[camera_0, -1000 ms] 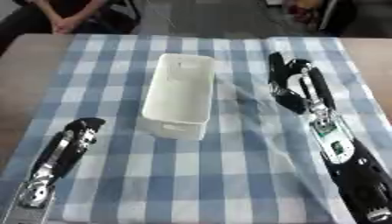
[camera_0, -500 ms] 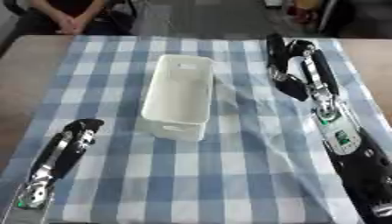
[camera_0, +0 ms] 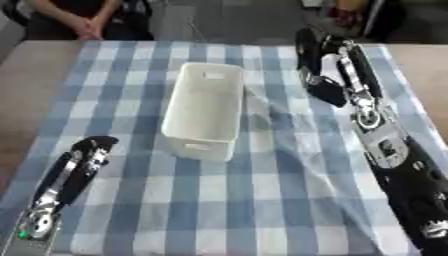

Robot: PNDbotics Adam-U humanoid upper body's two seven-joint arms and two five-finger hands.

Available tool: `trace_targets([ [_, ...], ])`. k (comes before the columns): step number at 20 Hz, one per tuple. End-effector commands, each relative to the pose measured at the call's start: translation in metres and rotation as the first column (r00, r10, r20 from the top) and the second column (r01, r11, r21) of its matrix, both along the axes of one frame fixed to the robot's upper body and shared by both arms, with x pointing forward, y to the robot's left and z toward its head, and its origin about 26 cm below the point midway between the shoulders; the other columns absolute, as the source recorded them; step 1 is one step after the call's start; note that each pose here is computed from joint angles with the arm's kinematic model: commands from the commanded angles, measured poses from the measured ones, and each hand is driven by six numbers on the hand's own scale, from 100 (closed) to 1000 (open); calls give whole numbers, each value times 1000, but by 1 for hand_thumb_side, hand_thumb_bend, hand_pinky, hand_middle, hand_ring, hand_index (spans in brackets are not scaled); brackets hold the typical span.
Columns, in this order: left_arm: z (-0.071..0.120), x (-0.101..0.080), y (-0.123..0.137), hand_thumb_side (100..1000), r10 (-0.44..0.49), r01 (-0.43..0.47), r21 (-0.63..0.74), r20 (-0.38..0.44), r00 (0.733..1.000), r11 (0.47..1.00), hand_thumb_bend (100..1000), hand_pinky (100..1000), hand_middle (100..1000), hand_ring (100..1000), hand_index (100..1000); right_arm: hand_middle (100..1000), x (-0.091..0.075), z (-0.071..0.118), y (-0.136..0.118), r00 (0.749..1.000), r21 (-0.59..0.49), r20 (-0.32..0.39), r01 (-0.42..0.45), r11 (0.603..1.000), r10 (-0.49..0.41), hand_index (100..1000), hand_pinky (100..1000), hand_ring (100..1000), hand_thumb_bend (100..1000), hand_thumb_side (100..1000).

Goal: Pick up objects on the table and place them in the box.

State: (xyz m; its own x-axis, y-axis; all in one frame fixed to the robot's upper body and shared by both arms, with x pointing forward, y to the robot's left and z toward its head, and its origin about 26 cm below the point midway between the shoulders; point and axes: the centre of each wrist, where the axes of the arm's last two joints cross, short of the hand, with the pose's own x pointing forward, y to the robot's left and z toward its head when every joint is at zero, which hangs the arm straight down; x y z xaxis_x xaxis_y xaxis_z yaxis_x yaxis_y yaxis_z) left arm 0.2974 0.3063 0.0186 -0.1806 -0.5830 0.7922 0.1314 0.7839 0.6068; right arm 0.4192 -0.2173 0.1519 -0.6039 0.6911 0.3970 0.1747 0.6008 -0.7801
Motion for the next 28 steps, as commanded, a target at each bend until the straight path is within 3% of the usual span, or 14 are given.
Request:
trace_targets([
  [1,7,4,-1,1000,-19,19,15,18,1000,1000,1000,682,802,792,809,557,6,22,15,997,-63,46,-63,996,66,436,733,559,100,441],
  [13,9,7,-9,1000,-50,50,5,24,998,999,1000,682,802,792,810,559,32,22,47,993,-152,16,-115,982,119,436,734,558,100,462],
  [28,9,9,-13,1000,-67,67,-2,26,997,998,1000,683,803,793,810,561,37,8,77,983,-196,-7,-183,963,185,437,737,559,100,468],
])
